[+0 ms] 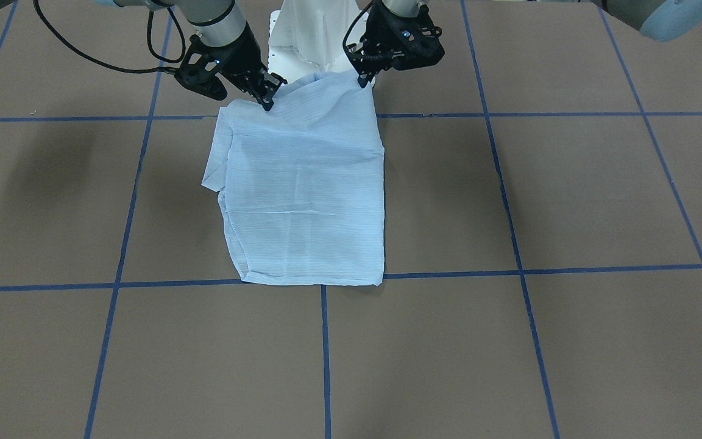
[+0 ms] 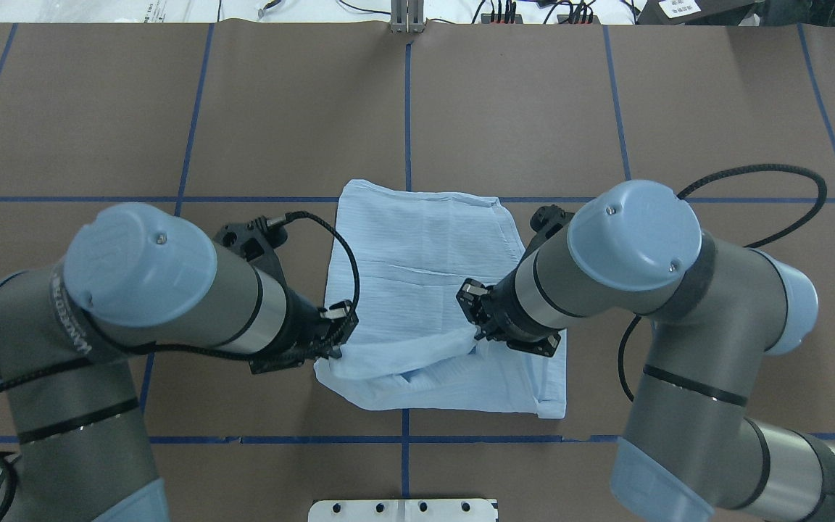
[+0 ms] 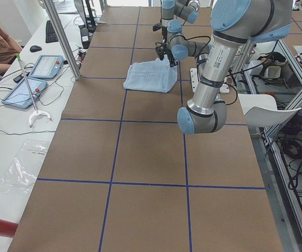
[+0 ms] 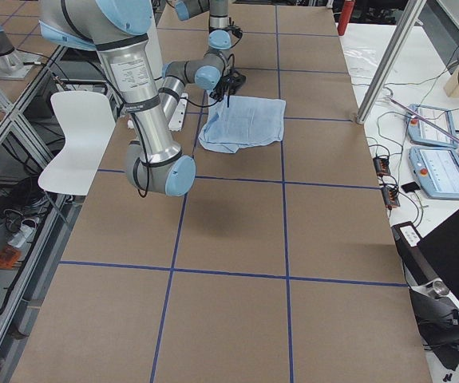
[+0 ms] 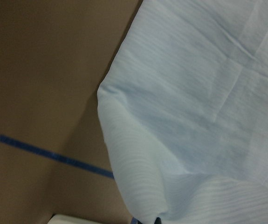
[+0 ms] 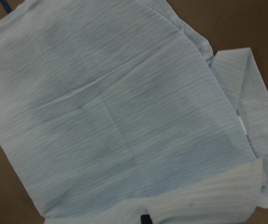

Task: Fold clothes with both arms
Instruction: 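Fold the near edge over toward the far edge with both grippers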

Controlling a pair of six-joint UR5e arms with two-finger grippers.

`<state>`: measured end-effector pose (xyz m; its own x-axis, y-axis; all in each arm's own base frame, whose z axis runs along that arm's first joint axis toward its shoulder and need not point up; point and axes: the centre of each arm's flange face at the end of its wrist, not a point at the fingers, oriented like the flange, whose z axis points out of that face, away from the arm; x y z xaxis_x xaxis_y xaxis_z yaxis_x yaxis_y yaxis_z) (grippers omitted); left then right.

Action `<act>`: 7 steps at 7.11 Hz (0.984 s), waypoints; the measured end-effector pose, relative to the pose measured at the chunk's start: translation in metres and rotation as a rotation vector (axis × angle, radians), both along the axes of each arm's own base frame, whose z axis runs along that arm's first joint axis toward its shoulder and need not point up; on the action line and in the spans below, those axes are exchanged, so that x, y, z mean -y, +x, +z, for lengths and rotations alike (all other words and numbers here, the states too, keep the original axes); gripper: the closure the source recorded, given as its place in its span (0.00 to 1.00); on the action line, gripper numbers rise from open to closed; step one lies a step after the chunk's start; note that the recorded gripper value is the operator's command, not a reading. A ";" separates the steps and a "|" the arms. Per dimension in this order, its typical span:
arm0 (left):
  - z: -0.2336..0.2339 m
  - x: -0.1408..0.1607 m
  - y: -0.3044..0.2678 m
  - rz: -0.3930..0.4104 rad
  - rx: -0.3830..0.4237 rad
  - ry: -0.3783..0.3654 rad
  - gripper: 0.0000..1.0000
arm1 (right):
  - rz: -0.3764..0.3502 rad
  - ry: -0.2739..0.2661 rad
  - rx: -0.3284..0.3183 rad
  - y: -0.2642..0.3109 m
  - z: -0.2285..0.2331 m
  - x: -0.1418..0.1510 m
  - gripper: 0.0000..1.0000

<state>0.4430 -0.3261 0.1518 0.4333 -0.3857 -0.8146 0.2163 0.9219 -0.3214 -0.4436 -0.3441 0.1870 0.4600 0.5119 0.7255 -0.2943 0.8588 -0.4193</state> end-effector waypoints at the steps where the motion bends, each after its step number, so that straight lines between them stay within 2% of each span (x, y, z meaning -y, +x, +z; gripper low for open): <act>1: 0.009 0.032 -0.001 -0.034 0.000 0.032 1.00 | 0.028 0.044 -0.018 -0.004 -0.003 0.023 1.00; 2: 0.018 0.061 0.001 -0.063 -0.001 0.058 1.00 | 0.049 0.085 -0.046 -0.011 -0.002 0.045 1.00; 4: 0.036 0.108 0.022 -0.101 -0.013 0.082 1.00 | 0.074 0.117 -0.089 -0.026 0.005 0.081 1.00; 7: 0.051 0.151 0.038 -0.140 -0.023 0.091 1.00 | 0.107 0.137 -0.082 -0.044 0.017 0.121 1.00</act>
<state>0.4805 -0.4771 0.2033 0.3612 -0.3651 -0.8580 0.3387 0.9087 -0.2441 -0.4879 -0.4650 0.2038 0.4687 0.4598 0.7542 -0.4154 0.8683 -0.2711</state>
